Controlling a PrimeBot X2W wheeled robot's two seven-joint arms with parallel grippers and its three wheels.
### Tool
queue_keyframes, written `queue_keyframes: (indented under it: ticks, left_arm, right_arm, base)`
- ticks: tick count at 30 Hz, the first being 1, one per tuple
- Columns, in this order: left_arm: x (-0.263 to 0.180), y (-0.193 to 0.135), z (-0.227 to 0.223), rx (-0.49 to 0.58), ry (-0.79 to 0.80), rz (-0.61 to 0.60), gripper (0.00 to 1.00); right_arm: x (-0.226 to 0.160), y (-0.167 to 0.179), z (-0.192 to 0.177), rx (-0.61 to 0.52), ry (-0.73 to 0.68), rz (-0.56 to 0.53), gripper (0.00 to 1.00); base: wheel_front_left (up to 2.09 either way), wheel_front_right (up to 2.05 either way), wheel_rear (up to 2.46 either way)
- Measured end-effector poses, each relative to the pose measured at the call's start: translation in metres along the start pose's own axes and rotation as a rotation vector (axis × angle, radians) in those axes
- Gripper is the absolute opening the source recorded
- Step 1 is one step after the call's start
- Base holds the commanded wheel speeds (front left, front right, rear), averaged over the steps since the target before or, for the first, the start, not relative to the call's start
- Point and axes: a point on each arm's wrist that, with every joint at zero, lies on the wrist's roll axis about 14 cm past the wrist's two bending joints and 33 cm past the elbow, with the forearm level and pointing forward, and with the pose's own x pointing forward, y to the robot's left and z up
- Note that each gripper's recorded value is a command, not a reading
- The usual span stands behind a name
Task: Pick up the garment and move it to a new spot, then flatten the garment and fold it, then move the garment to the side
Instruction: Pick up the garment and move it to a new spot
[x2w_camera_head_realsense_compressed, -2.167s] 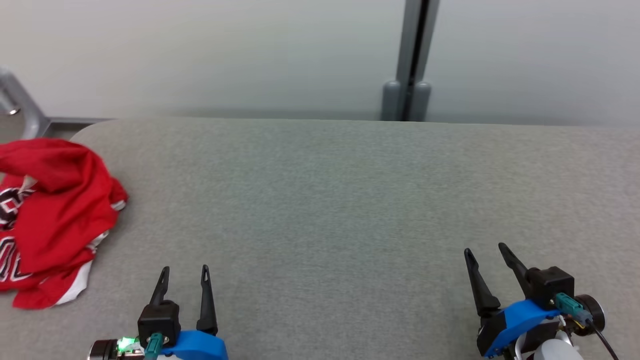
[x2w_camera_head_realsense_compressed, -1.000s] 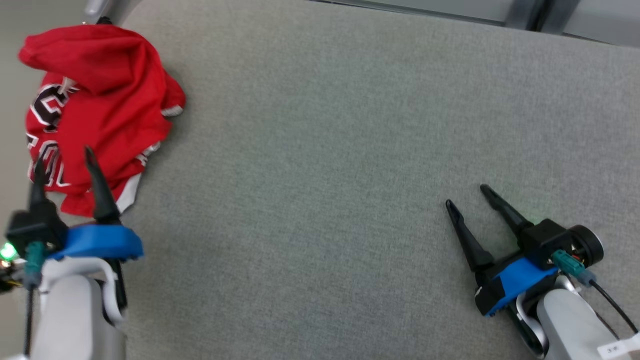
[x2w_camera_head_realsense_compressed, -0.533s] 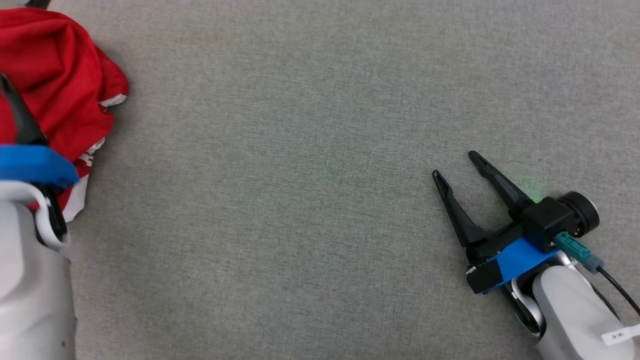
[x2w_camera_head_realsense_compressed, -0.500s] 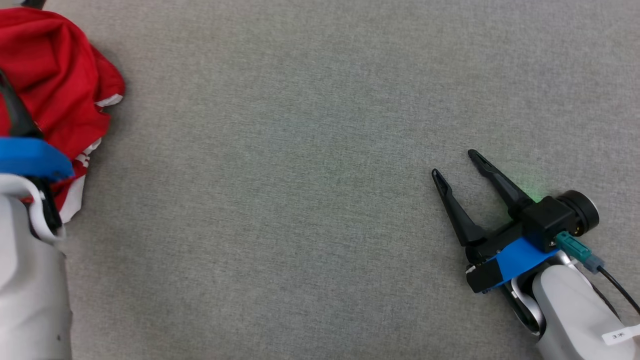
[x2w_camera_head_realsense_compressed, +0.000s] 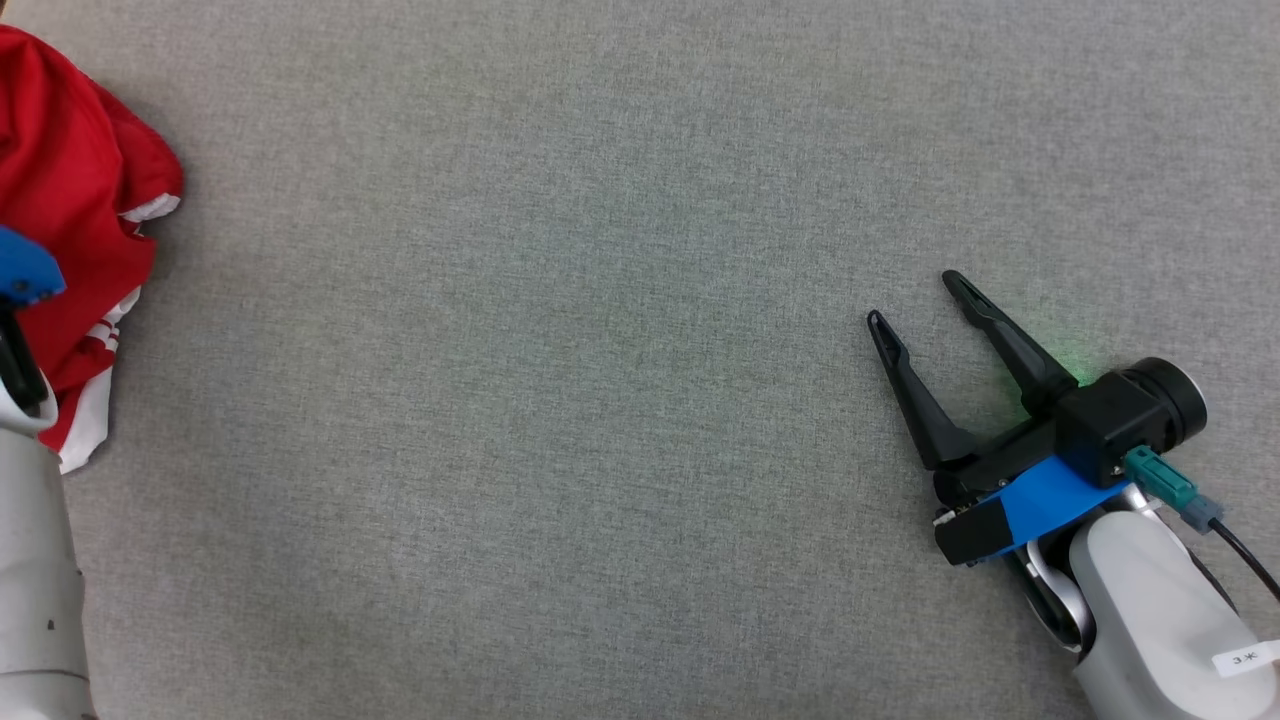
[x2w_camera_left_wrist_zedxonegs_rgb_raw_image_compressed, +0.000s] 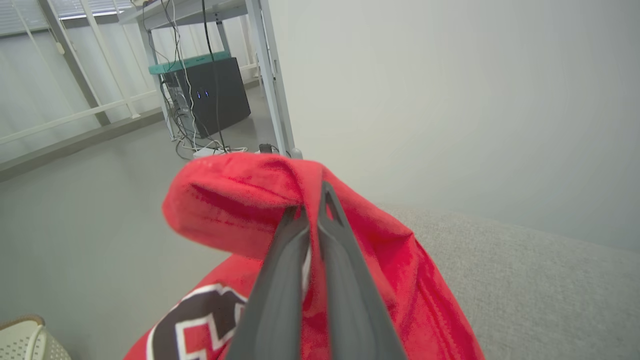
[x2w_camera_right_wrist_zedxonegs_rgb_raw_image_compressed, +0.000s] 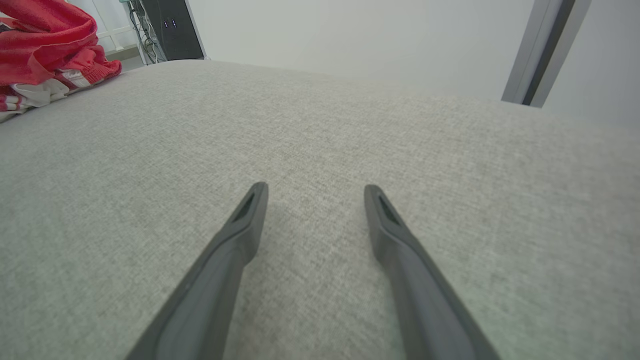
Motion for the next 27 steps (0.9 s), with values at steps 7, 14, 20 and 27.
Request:
queue_keyframes:
  ticks: [7, 14, 20, 27]
  left_arm:
    - [-0.005, -0.038, 0.093, 0.073, -0.270, -0.165, 0.00]
    - [-0.041, -0.083, 0.195, 0.113, -0.561, -0.334, 0.00]
    - [-0.081, -0.145, 0.254, 0.070, -0.738, -0.509, 0.00]
    - [-0.142, -0.250, 0.274, -0.094, -0.803, -0.801, 0.00]
  right_arm:
    - [-0.008, -0.003, 0.007, -0.003, 0.006, -0.033, 1.00]
    - [-0.028, 0.010, 0.014, 0.027, 0.012, -0.060, 1.00]
    - [-0.049, 0.007, 0.028, 0.059, -0.018, -0.129, 1.00]
    - [-0.090, -0.016, 0.031, 0.078, -0.022, -0.263, 1.00]
  base:
    - [0.00, 0.00, 0.00]
    - [0.00, 0.00, 0.00]
    - [0.00, 0.00, 0.00]
    - [0.00, 0.00, 0.00]
